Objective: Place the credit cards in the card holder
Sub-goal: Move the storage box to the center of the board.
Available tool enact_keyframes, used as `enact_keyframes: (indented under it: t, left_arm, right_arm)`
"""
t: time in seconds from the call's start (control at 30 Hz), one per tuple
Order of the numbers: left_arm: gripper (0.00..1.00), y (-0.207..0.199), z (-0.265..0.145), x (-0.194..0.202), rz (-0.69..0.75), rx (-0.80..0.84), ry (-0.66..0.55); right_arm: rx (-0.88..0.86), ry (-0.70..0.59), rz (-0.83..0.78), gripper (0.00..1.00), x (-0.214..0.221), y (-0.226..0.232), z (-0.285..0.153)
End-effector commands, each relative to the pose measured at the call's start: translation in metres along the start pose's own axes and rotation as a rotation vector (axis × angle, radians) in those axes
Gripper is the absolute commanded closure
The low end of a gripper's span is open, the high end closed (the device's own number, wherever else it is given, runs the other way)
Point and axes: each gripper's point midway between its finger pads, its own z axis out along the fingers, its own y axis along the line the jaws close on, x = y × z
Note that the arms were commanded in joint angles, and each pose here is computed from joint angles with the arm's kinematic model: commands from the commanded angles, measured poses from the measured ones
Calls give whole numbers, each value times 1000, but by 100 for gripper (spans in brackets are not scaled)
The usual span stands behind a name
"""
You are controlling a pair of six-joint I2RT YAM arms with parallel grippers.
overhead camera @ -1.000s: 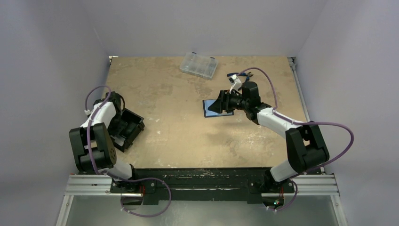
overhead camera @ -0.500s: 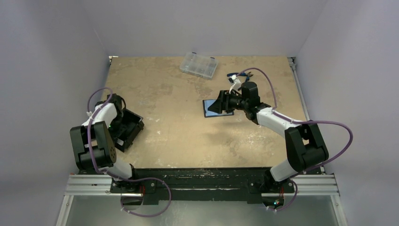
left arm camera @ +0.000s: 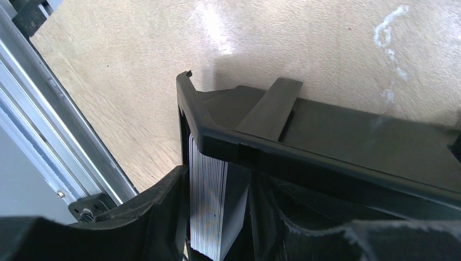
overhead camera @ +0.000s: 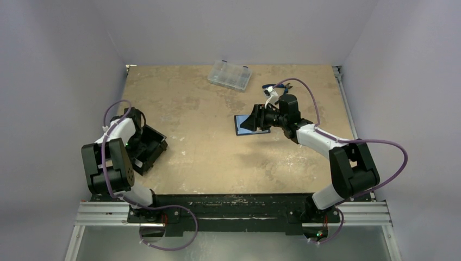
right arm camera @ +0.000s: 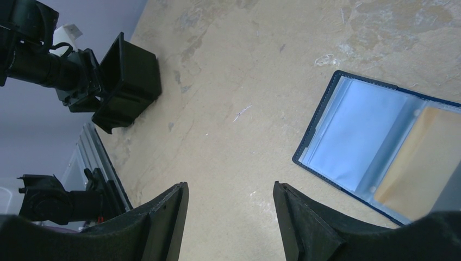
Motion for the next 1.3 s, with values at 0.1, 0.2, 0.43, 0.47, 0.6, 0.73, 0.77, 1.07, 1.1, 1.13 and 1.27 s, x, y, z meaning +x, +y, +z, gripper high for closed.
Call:
enact_keyframes:
  t: [0.1,0.2,0.43,0.47,0.6,0.73,0.77,1.07,1.1,1.13,1.27]
  left_arm:
    - [73,-86,5,1,-11,245,23]
    - [73,-102,1,4,26,259,15]
    - [73,-132,-13,6,75,290,-6]
    - [73,-134,-14,6,81,289,-9]
    - [69,-142,-19,5,98,313,-5]
    - [55,-135,-22,5,128,290,3]
    - [51,-131,-23,5,136,274,2]
    - [39,-110,-35,-5,143,258,-15]
    - [39,-110,-36,-6,146,262,-16]
    - [39,-108,-38,-6,146,262,-15]
    - [39,-105,-48,-9,142,260,-14]
  right_arm:
    - [-28,-33,-29,33,-10,8,1]
    - [-28,-31,-28,33,-9,7,1]
    - [-26,-29,-26,33,-9,6,2]
    - [-26,-29,-25,33,-9,6,2]
    - [-24,-30,-26,33,-9,6,2]
    - [-23,-32,-28,33,-9,5,2]
    - [-24,-31,-28,33,-9,6,2]
    - [-24,-36,-28,33,-10,6,1]
    - [-25,-37,-29,33,-10,6,1]
    - [-27,-36,-29,33,-10,7,1]
    - [-29,-36,-30,33,-10,7,0]
